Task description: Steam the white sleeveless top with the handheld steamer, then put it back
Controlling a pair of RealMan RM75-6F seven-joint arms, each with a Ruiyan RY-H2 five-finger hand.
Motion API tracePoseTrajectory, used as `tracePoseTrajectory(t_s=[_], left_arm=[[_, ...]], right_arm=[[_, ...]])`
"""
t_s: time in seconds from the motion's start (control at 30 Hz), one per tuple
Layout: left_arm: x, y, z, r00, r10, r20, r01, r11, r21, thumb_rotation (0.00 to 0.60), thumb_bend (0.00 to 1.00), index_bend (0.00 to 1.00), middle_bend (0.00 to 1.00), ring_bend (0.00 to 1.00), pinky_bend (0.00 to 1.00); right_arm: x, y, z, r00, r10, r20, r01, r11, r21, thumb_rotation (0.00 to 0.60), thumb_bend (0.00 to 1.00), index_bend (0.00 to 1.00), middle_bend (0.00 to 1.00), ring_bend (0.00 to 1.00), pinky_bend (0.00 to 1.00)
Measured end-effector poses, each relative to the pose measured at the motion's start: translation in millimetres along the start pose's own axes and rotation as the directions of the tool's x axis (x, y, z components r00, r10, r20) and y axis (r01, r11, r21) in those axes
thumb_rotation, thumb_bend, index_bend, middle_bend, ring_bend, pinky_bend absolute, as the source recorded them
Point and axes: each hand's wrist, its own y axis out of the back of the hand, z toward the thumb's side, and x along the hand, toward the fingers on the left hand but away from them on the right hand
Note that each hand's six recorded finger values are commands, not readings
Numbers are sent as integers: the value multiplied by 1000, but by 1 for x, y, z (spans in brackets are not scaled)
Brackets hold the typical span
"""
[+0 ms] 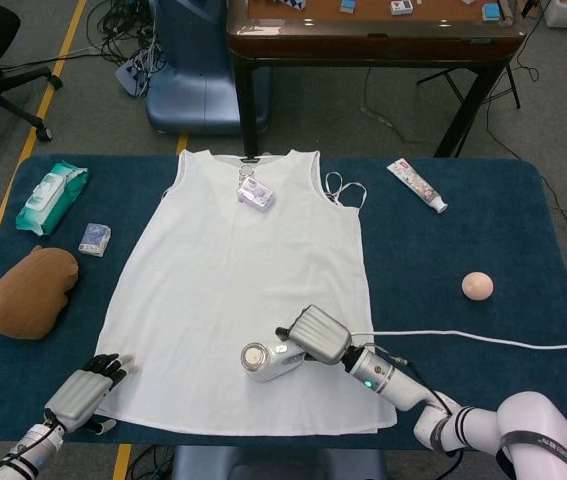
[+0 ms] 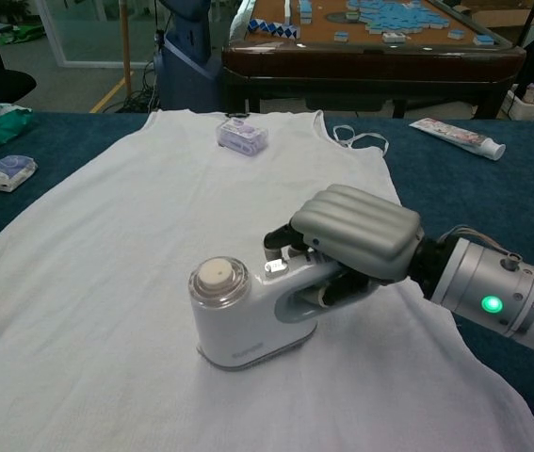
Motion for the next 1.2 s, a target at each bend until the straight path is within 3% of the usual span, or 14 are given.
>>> tracePoseTrajectory(t_s=[0.3,0.53,0.77,1.2], left_arm=[[-2,16,1,999,53,-1,-53,998,19,600,167,143,62,20,31],[-8,38,0,991,131,-19,-130,991,23,600,167,143,62,19,31],[-11,53,-2,982,182,-41,-182,983,18,600,168,142,62,19,31],[-18,53,-6,980,190,-66,-191,982,1,600,167,143,62,20,31]], right_arm=[[38,47,-42,988,-104,114,102,995,25,600,531,714,847,826,804],[101,71,-81,961,-117,250,99,992,84,600,531,714,846,826,804],[157,67,-115,913,-80,401,51,995,84,600,531,714,844,826,804],[213,36,-158,828,-12,560,-11,999,37,600,532,714,828,819,804]])
